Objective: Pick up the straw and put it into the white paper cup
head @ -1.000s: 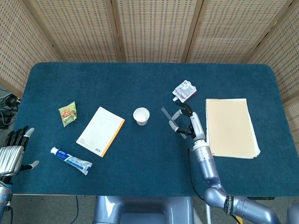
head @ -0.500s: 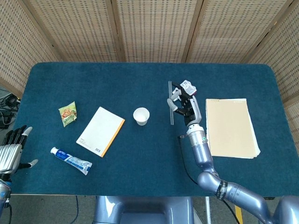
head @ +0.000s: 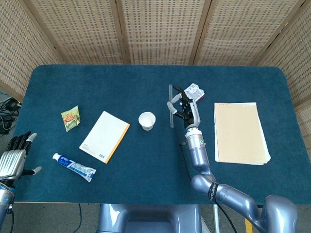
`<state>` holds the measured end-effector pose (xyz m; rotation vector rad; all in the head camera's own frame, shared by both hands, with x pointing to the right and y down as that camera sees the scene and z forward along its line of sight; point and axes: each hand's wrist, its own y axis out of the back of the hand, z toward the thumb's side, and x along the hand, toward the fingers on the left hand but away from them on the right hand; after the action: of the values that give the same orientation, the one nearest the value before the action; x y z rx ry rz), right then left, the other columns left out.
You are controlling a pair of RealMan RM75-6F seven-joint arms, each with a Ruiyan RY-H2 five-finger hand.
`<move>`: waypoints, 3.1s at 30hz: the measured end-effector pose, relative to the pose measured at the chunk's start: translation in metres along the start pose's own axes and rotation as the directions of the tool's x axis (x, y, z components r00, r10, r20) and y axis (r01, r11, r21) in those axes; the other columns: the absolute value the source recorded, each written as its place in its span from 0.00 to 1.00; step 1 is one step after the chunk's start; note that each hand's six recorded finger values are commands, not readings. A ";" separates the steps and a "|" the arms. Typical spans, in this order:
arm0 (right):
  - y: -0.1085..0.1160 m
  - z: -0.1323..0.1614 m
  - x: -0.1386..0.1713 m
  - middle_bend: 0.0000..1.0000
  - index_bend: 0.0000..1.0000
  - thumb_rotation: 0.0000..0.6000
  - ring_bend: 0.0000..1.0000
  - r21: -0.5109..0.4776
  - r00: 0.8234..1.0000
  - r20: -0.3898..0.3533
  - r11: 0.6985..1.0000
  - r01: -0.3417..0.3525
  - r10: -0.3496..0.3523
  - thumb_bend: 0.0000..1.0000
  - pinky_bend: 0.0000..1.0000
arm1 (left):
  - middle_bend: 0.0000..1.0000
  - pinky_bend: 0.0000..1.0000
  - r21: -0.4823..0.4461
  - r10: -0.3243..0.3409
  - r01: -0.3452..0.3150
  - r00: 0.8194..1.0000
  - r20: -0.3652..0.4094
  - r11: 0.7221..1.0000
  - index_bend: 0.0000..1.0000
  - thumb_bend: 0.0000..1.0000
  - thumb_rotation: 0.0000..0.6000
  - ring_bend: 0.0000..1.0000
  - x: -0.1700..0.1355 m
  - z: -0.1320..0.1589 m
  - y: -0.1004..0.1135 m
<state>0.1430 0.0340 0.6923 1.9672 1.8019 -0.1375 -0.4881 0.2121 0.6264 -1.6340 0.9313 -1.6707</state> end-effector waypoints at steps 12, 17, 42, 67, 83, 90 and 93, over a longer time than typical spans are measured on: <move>-0.003 -0.012 -0.008 0.24 0.66 1.00 0.00 -0.022 1.000 0.018 1.000 0.005 -0.005 0.48 0.00 | 0.00 0.00 0.000 -0.015 0.015 1.000 -0.007 1.000 0.00 0.00 1.00 0.00 0.003 -0.001 -0.003; -0.014 -0.016 -0.008 0.24 0.66 1.00 0.00 -0.031 1.000 0.024 0.999 -0.004 0.005 0.48 0.00 | 0.00 0.00 -0.002 -0.015 0.015 1.000 -0.011 1.000 0.00 0.00 1.00 0.00 0.003 -0.002 -0.003; -0.060 -0.034 -0.044 0.24 0.66 1.00 0.00 -0.067 0.998 0.054 0.997 -0.027 0.031 0.48 0.00 | 0.00 0.00 -0.004 -0.050 0.050 0.998 -0.024 0.999 0.00 0.00 1.00 0.00 0.011 -0.006 -0.011; -0.086 -0.054 -0.054 0.24 0.65 1.00 0.00 -0.081 0.994 0.097 0.995 -0.051 0.059 0.48 0.00 | 0.00 0.00 -0.016 -0.068 0.068 0.997 -0.028 0.998 0.00 0.00 1.00 0.00 0.014 -0.008 -0.015; -0.080 -0.061 -0.059 0.23 0.65 1.00 0.00 -0.080 0.992 0.116 0.996 -0.039 0.048 0.48 0.00 | 0.00 0.00 -0.014 -0.087 0.087 0.996 -0.024 0.996 0.00 0.00 1.00 0.00 0.016 -0.007 -0.018; -0.079 -0.065 -0.058 0.23 0.64 1.00 0.00 -0.085 0.991 0.125 0.996 -0.036 0.046 0.48 0.00 | 0.00 0.00 -0.013 -0.092 0.091 0.995 -0.026 0.996 0.00 0.00 1.00 0.00 0.016 -0.007 -0.019; -0.080 -0.068 -0.057 0.23 0.64 1.00 0.00 -0.086 0.990 0.134 0.996 -0.036 0.048 0.48 0.00 | 0.00 0.00 -0.015 -0.092 0.092 0.995 -0.028 0.996 0.00 0.00 1.00 0.00 0.016 -0.007 -0.019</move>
<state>0.0424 0.0115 0.7525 1.8890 1.6524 -0.1750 -0.4951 0.2103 0.6509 -1.6889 0.8952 -1.7570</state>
